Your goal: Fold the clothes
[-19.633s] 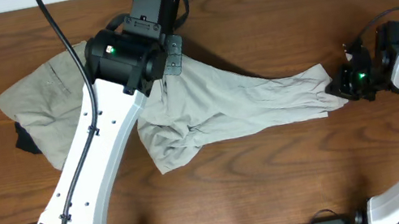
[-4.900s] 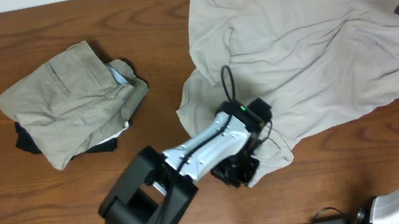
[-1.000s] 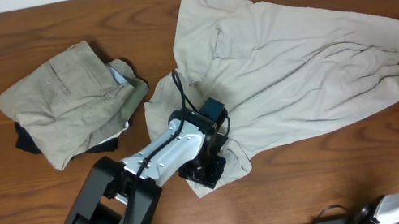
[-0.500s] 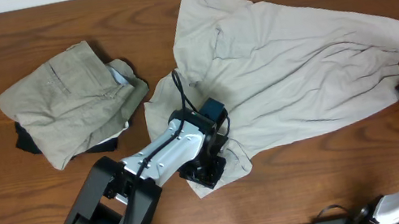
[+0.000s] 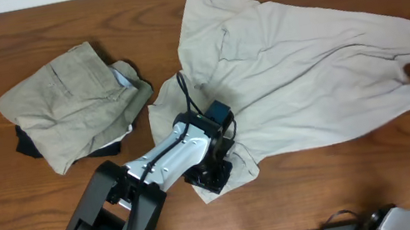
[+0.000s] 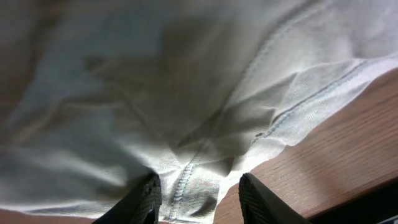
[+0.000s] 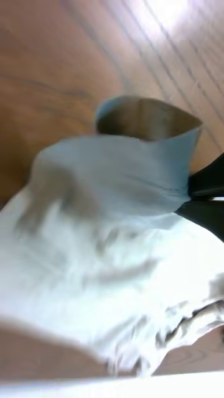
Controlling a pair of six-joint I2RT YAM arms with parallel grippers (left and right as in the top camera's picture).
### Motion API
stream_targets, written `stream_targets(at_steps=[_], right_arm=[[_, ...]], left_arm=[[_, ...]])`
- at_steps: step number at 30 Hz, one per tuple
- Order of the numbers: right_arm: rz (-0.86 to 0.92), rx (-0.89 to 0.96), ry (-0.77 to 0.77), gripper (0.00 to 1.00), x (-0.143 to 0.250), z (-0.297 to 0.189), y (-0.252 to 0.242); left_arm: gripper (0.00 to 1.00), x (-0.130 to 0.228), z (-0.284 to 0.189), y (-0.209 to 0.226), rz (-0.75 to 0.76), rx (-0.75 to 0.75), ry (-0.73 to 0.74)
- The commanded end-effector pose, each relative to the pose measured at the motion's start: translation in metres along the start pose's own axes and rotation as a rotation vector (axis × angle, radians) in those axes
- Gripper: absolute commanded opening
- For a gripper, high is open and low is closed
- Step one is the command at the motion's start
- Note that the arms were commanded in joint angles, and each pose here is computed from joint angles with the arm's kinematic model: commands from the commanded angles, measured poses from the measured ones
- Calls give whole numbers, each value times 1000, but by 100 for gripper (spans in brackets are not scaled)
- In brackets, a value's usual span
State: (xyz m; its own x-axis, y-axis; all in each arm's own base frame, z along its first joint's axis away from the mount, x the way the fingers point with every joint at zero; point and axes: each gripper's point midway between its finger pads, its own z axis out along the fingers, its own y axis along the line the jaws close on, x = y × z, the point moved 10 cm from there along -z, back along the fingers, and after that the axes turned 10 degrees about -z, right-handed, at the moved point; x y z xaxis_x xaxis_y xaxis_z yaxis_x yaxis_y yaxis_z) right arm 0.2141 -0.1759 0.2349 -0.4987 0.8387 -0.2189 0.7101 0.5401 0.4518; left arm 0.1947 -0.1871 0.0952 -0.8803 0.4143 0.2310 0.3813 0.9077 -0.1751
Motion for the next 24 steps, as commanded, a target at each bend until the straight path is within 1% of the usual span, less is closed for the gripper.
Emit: stream_targets(at_steps=[1, 4, 7, 13, 19, 21, 24], right_arm=[[-70, 27, -108, 1, 3, -29, 8], [-99, 60, -152, 1, 3, -34, 13], [-120, 63, -159, 1, -3, -23, 19], [-148, 3, -160, 1, -23, 24, 46], [-195, -54, -136, 1, -34, 71, 63], [-198, -87, -123, 1, -36, 76, 64], [-190, -114, -132, 1, -40, 71, 62]], left_arm=[[43, 2, 0, 0, 11, 12, 4], [44, 2, 0, -1, 12, 13, 1], [43, 2, 0, -1, 12, 14, -1], [43, 2, 0, -1, 11, 14, -1], [43, 3, 0, 0, 10, 13, 6], [44, 3, 0, -1, 9, 20, 12], [44, 5, -1, -6, 8, 81, 32]])
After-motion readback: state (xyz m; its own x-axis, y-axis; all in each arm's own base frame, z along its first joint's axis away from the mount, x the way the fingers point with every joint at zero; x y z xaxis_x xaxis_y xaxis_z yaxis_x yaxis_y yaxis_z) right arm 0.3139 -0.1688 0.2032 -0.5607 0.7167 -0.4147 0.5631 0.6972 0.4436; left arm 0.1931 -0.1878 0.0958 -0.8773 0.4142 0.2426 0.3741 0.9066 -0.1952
